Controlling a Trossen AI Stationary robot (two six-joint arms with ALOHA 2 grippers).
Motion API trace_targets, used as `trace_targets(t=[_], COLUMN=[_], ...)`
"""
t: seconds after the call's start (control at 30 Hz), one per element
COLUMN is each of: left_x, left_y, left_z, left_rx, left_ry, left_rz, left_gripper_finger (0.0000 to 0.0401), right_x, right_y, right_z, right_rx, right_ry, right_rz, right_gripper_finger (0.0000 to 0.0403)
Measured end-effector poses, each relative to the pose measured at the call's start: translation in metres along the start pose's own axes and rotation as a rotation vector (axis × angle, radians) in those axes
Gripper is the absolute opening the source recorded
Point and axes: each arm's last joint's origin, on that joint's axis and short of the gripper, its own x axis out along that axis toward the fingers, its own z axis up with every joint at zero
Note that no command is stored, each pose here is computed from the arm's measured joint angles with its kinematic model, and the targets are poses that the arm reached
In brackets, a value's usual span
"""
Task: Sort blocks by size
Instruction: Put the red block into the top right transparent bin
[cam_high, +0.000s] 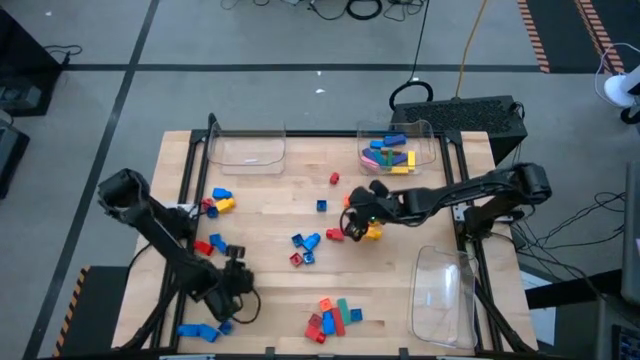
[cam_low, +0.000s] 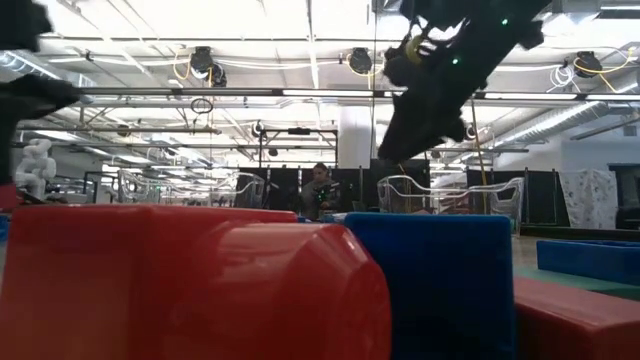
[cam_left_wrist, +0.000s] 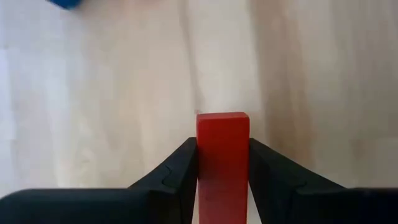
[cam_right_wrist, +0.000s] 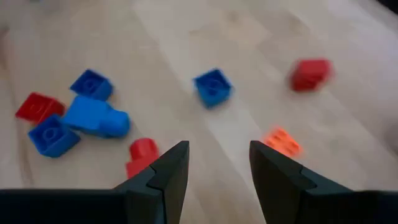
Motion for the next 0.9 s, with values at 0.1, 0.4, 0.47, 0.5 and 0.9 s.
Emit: trace_targets(t=[0.1,0.4,0.47,0.5,0.9], left_x=[-0.003,0.0,0.003,0.005,0.014], left_y=[0.02,0.081,0.095,0.102,0.162], left_z=[0.014,0.057,0.064,0.067,0.089], left_rx=[-0.032,-0.144,-0.176,-0.189,-0.31], left_ry=[-0.043,-0.179,-0.207,-0.219,-0.414], left_rz=[-0.003,-0.215,-0.276,-0.299,-0.473], left_gripper_finger=[0.0123,0.0123,0.0123,0.0123,0.0122], right_x=[0.014,0.027,0.025,0.024,0.02], right_y=[0.017,0.067,0.074,0.077,0.084], right_z=[-0.006,-0.017,-0.019,-0.019,-0.015], right_rx=[-0.165,-0.817,-0.972,-1.036,-1.246], right_ry=[-0.023,-0.309,-0.362,-0.392,-0.535], right_rz=[0.079,0.227,0.222,0.217,0.224], right_gripper_finger=[0.0155,0.0155,0.0155,0.0155,0.0155])
